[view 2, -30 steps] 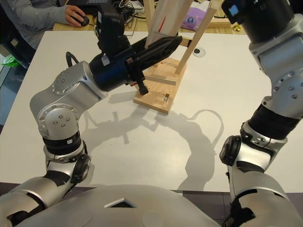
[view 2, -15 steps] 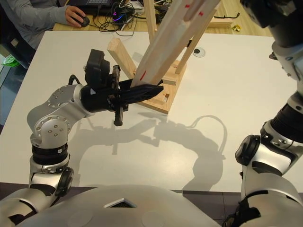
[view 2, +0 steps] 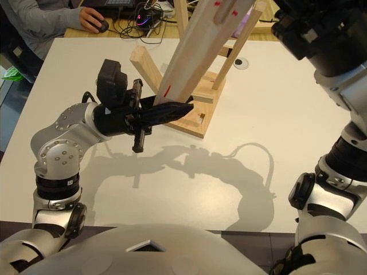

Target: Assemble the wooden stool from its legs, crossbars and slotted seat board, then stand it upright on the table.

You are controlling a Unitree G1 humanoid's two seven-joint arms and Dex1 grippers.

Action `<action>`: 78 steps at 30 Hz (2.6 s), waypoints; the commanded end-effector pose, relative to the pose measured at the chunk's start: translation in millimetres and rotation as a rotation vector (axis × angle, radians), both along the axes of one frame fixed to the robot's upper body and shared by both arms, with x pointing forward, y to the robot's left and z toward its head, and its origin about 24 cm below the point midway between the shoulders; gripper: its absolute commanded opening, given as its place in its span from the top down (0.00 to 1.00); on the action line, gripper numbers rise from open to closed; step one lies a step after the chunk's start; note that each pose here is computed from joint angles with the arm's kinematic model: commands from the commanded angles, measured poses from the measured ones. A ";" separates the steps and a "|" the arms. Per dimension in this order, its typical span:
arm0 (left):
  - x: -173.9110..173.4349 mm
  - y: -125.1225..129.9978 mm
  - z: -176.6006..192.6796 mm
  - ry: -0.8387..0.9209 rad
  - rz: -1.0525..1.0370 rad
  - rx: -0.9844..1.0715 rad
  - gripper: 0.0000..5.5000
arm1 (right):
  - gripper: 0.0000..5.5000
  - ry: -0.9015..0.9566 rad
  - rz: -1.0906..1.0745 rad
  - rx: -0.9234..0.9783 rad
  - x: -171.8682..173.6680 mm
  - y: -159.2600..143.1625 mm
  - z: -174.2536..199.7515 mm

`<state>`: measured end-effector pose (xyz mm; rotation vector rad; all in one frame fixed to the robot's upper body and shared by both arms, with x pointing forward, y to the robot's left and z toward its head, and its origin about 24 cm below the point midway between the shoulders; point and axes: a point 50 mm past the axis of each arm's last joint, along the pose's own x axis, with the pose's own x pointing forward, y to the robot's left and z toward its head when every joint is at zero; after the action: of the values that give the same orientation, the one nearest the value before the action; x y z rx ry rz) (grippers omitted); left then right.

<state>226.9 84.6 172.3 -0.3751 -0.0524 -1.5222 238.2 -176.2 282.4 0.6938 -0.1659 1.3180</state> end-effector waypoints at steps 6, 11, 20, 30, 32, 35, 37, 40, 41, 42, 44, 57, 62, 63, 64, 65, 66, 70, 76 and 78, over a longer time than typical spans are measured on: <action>4.1 0.6 -2.7 -0.008 0.056 0.013 0.90 | 0.79 -0.007 0.000 -0.008 -2.6 4.8 -2.6; 3.2 -0.7 7.3 -0.039 0.057 -0.040 0.75 | 0.81 -0.022 -0.026 0.019 -2.8 4.8 -2.9; 1.4 42.9 33.4 -0.229 0.383 0.015 0.67 | 0.81 -0.093 -0.443 0.010 8.2 -34.4 -4.4; 9.2 37.2 -39.2 -0.090 0.786 0.260 0.67 | 0.81 -0.059 -0.923 -0.267 19.5 -52.2 -69.3; 8.5 36.3 -51.0 -0.073 0.836 0.286 0.67 | 0.81 -0.083 -0.969 -0.312 23.7 -48.6 -76.5; -8.9 28.8 -68.4 -0.037 0.759 0.337 0.67 | 0.81 -0.083 -1.016 -0.372 27.2 -41.7 -92.9; -21.9 28.5 -85.9 -0.004 0.704 0.400 0.67 | 0.81 -0.039 -1.050 -0.376 28.9 -41.7 -105.5; -38.0 26.1 -100.8 0.018 0.622 0.436 0.67 | 0.81 0.053 -1.089 -0.342 31.6 -46.0 -119.9; -39.3 25.1 -104.6 0.017 0.613 0.444 0.67 | 0.81 0.091 -1.079 -0.322 32.2 -46.2 -123.8; -38.8 24.7 -107.9 0.016 0.620 0.453 0.67 | 0.81 0.117 -1.071 -0.308 32.7 -46.6 -127.0; -35.5 24.4 -114.8 0.010 0.647 0.479 0.67 | 0.81 0.184 -1.058 -0.267 33.4 -48.5 -132.9; -14.3 14.4 -115.9 0.002 0.796 0.442 0.67 | 0.81 0.543 -1.012 -0.072 17.8 -44.5 -166.7; 5.8 14.4 -118.3 -0.053 0.940 0.486 0.67 | 0.81 0.591 -1.006 -0.070 20.0 -33.8 -181.7; 8.4 12.2 -118.5 -0.054 0.961 0.483 0.67 | 0.81 0.592 -1.001 -0.077 19.8 -31.0 -183.6; 10.4 10.2 -119.3 -0.055 0.978 0.484 0.67 | 0.81 0.592 -0.999 -0.083 19.8 -28.6 -185.2; 11.3 7.3 -121.4 -0.053 0.983 0.489 0.67 | 0.81 0.592 -0.997 -0.090 20.4 -26.5 -187.0; 11.7 4.9 -123.2 -0.050 0.982 0.493 0.67 | 0.81 0.591 -0.996 -0.094 20.9 -25.2 -188.3; 15.2 -23.7 -150.5 -0.002 0.816 0.588 0.67 | 0.81 0.561 -1.022 -0.141 21.4 -27.5 -190.0; 20.7 -34.4 -176.5 0.028 0.762 0.711 0.67 | 0.81 0.506 -1.031 -0.221 22.9 -33.0 -189.7; 18.0 -38.4 -172.9 0.031 0.741 0.679 0.67 | 0.81 0.485 -1.041 -0.263 22.6 -36.8 -190.5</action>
<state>251.1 44.7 8.9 0.1630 0.2568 -0.7155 260.4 -205.9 97.0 0.6200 0.0125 0.1821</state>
